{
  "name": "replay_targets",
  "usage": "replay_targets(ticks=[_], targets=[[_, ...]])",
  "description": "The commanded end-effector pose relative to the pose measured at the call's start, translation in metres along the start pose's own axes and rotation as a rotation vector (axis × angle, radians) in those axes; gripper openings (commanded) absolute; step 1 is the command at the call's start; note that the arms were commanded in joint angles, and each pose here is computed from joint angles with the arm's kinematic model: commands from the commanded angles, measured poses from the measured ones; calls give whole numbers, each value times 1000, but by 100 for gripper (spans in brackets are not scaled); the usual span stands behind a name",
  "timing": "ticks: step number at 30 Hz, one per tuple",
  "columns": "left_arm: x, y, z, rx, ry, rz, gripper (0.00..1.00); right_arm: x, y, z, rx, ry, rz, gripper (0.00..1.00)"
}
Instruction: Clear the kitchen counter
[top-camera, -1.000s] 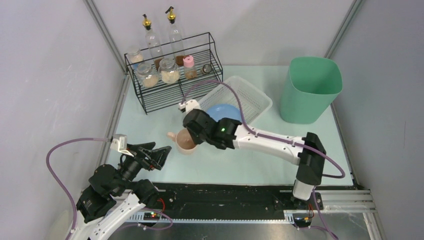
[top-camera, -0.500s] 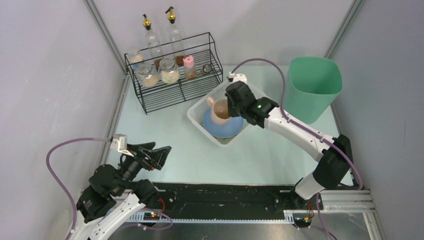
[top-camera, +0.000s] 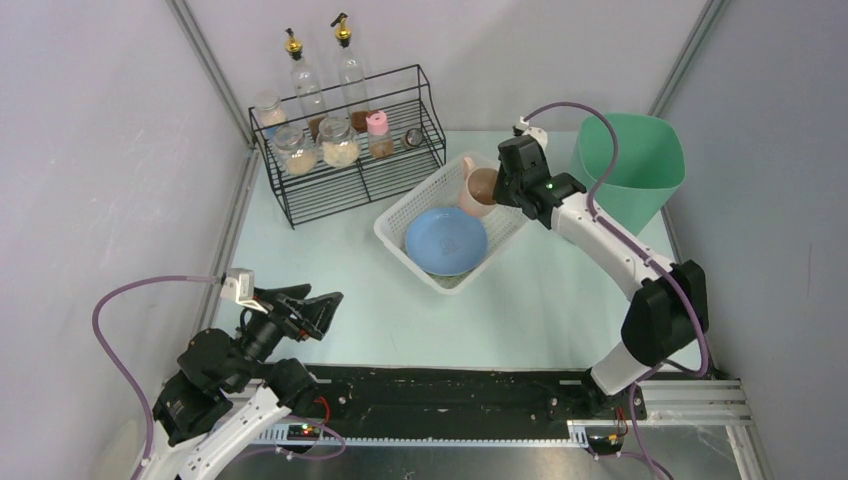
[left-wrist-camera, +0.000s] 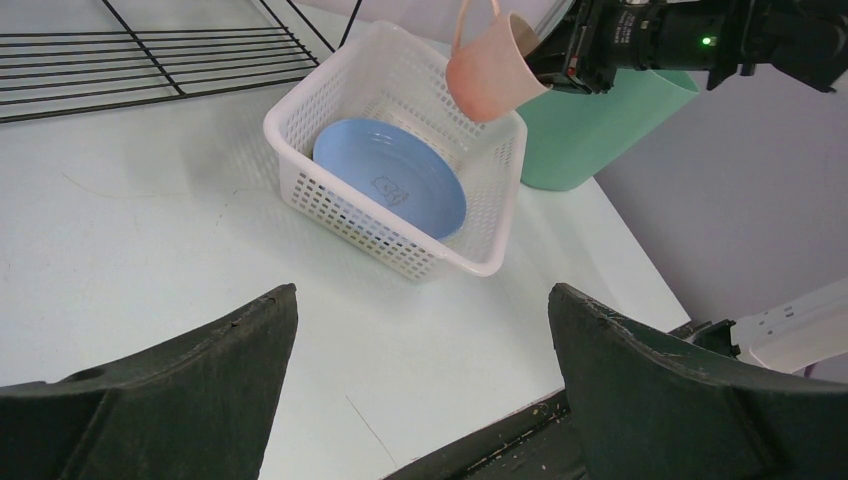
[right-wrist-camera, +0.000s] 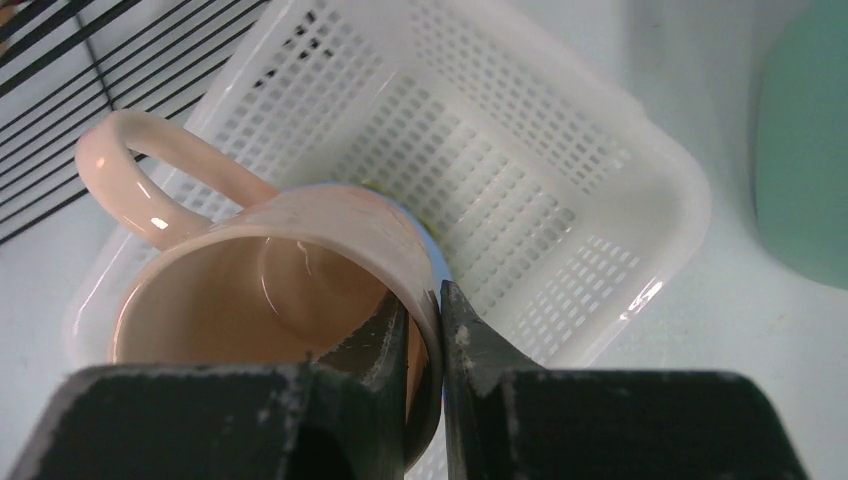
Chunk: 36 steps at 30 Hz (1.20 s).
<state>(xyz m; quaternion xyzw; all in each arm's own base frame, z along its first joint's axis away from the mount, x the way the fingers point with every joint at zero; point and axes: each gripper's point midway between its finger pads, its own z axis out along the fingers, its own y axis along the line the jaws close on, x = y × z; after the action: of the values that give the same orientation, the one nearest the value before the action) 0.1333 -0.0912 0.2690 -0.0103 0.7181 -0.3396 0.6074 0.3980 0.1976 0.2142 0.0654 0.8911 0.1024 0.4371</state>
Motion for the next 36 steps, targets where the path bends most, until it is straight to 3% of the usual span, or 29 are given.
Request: replay_targets(ticks=[1,15,36], targets=[[-27,-3,-29,84,-169,-65,98,-38,9,14,-21,-107,111,0],[-27,-4,-29,88,-169,-64,98,-37,-33,68,218,-81,61,0],[-26,-4,-29,86,-167,-62,98,0,-84,100,356,42,36,0]])
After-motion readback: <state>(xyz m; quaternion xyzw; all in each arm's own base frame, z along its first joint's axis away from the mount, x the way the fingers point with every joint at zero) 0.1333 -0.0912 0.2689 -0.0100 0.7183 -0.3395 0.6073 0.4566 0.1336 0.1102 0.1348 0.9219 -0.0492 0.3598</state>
